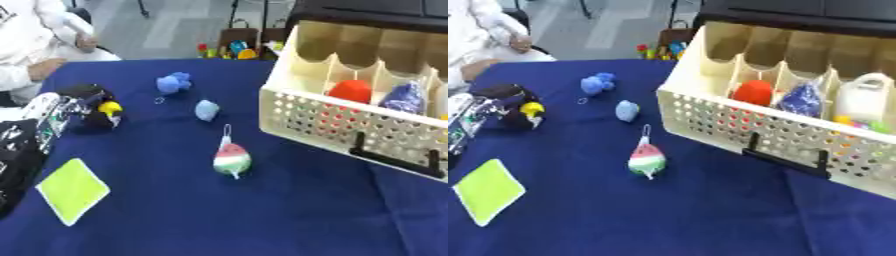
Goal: Pick up objects from table and place into drawer.
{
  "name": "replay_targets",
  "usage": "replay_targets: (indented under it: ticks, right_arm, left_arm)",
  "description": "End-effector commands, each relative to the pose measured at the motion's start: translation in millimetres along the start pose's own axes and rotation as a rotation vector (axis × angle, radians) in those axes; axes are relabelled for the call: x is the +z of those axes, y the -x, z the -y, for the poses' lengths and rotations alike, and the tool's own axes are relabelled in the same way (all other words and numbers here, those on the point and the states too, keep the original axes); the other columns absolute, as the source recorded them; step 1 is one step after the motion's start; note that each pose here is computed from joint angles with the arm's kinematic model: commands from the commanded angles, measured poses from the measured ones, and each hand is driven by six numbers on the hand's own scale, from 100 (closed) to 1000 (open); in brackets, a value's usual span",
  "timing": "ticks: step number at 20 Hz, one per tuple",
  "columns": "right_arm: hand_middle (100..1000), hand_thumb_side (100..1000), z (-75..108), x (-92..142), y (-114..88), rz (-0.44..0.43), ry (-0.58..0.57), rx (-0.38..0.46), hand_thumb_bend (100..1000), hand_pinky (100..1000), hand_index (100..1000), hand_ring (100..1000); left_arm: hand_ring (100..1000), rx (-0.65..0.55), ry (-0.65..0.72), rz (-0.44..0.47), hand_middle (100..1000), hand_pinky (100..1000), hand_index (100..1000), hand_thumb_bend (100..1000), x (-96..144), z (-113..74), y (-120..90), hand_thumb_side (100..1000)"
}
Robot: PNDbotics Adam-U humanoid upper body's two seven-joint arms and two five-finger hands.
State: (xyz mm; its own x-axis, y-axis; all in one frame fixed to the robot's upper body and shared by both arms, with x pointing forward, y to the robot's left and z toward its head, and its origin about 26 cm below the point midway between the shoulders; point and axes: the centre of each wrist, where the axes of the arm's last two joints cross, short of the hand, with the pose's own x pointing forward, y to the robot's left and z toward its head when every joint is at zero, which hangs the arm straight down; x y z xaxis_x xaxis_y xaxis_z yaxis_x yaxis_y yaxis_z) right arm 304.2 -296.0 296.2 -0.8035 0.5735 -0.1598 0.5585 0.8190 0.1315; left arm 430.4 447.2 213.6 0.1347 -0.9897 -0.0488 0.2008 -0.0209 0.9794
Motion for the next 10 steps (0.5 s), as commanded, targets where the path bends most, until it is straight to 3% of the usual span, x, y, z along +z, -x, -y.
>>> replay_targets:
  ticks: [1, 10]
  right_arm:
    - [593, 881, 2.3, -6.1, -0.4, 0.036, 0.023, -0.004, 100, 578, 728, 596]
    - [602, 879, 3.4, -3.9, -0.2, 0.026, 0.018, -0.001, 100, 581, 729, 598]
  left_arm:
    - [622, -0.025, -0.063, -0.012, 590, 436, 769, 100, 6.6, -23.8, 5.1, 490]
    - [623, -0.040, -0.091, -0.008, 593, 433, 772, 100, 12.1, -42.6, 1.4, 472]
